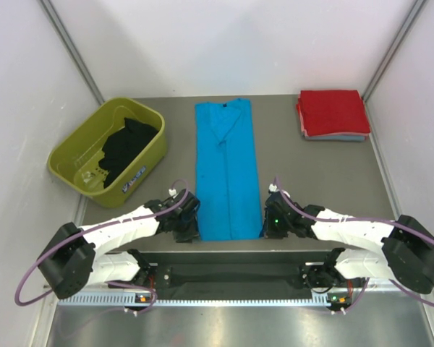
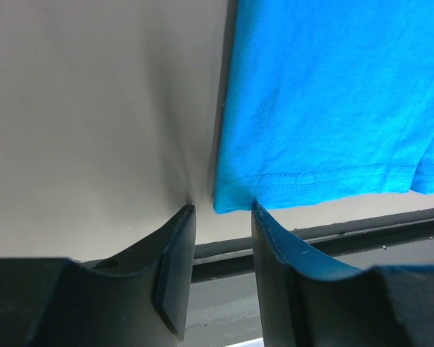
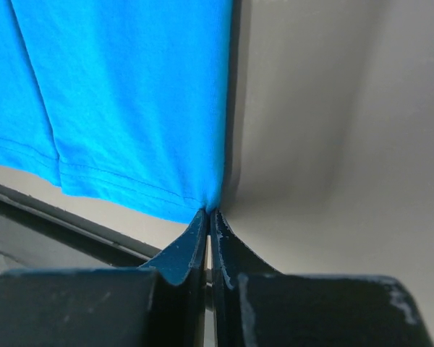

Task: Fold and stack the t-shirts
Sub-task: Fold the tshirt

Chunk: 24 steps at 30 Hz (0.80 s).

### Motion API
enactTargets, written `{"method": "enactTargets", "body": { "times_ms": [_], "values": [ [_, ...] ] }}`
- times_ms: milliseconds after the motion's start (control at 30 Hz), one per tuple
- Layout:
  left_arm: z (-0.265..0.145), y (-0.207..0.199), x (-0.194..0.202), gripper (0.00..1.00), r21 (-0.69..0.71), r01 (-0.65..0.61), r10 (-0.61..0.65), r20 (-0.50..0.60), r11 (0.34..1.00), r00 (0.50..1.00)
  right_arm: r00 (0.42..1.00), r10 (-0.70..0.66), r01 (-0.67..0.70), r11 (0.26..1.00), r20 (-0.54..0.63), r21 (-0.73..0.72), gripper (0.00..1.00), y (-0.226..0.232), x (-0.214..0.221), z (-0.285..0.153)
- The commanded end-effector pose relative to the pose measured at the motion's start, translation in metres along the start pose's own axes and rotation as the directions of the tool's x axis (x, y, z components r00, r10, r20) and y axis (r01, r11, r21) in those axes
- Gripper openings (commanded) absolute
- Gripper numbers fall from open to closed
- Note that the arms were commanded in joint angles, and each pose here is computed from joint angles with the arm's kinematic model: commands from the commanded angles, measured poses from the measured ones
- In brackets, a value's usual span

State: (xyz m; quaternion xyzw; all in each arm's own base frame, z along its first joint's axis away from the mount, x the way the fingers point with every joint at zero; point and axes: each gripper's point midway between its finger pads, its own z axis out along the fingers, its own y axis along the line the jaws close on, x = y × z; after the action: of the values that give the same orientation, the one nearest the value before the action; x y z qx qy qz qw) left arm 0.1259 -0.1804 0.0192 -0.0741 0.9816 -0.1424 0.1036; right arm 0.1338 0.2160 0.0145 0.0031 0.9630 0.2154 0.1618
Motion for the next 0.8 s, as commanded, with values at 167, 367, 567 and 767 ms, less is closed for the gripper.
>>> {"method": "enactTargets", "body": {
  "times_ms": [167,367,567,767],
  "values": [
    [-0.0043,-0.0104,-0.0096,0.38,0.063,0.042,-0.043,0.016,0.997,0.999,1.000,-0.018,0.018,1.000,0.016,-0.020,0.00,0.0046,0.0023,-0.0001],
    [-0.0020,-0.0124,-0.0105,0.34,0.092,0.069,-0.069,-0.001,0.993,0.998,1.000,-0.021,0.021,1.000,0.017,-0.015,0.00,0.0039,0.0022,-0.0003],
    [-0.0023,-0.0111,-0.0100,0.27,0.086,0.065,-0.065,-0.004,0.994,0.998,1.000,-0.019,0.019,1.000,0.020,-0.012,0.00,0.0050,0.0005,-0.0019],
    [-0.0010,-0.0053,-0.0092,0.21,0.051,0.065,-0.065,-0.009,0.997,0.998,1.000,-0.019,0.019,1.000,0.021,-0.013,0.00,0.0092,-0.0028,-0.0047]
  ]
}}
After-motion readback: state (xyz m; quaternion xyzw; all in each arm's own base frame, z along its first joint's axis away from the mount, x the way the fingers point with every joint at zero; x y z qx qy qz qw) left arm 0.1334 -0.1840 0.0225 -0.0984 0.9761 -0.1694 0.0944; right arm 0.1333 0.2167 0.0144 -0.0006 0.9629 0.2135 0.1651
